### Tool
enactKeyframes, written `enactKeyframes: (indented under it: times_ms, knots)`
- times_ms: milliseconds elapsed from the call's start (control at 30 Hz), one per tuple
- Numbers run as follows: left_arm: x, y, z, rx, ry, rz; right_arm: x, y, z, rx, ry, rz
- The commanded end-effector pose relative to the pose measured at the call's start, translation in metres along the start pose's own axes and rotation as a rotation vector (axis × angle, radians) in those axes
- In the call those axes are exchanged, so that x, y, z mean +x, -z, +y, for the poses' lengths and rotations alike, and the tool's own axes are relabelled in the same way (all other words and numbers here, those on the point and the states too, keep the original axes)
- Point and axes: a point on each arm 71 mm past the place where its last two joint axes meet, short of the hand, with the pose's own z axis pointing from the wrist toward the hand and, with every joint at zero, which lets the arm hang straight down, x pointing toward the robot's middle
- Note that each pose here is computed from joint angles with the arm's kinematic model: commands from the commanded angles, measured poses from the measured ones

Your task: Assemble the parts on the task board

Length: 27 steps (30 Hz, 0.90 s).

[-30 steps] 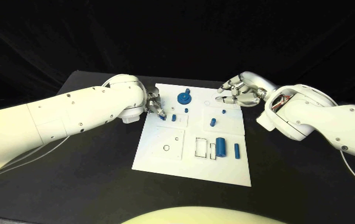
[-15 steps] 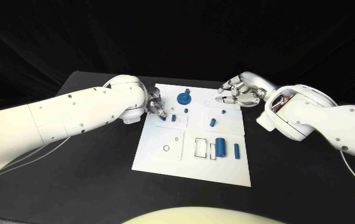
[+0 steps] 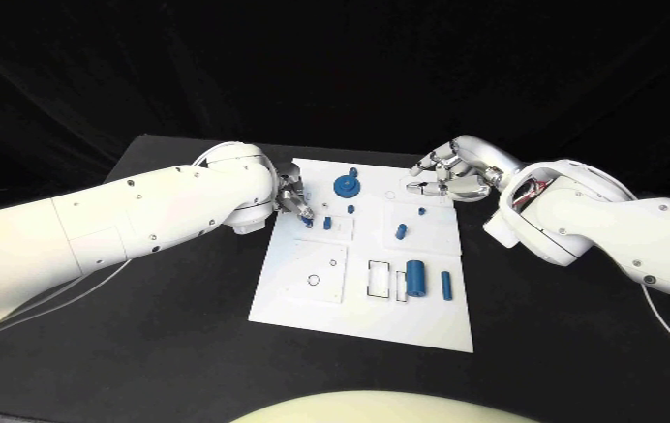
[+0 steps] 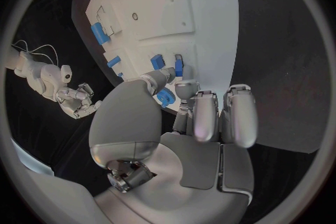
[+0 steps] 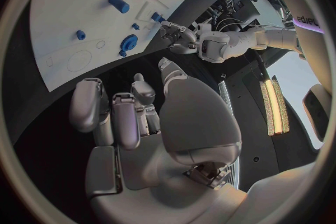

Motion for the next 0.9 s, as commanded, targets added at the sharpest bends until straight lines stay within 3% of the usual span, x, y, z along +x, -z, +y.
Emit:
enactKeyframes:
  times_ms: [33, 900]
  knots:
    - [-0.0004, 0.0008, -0.0012, 0.000, 0.014, -0.013, 0.0004, 0.0001, 0.0007, -0.007, 0.003, 0.000]
    - [0.0054, 0.0002, -0.0033, 0.005, -0.037, 0.005, 0.0004, -0.0004, 0.0002, -0.006, 0.004, 0.002]
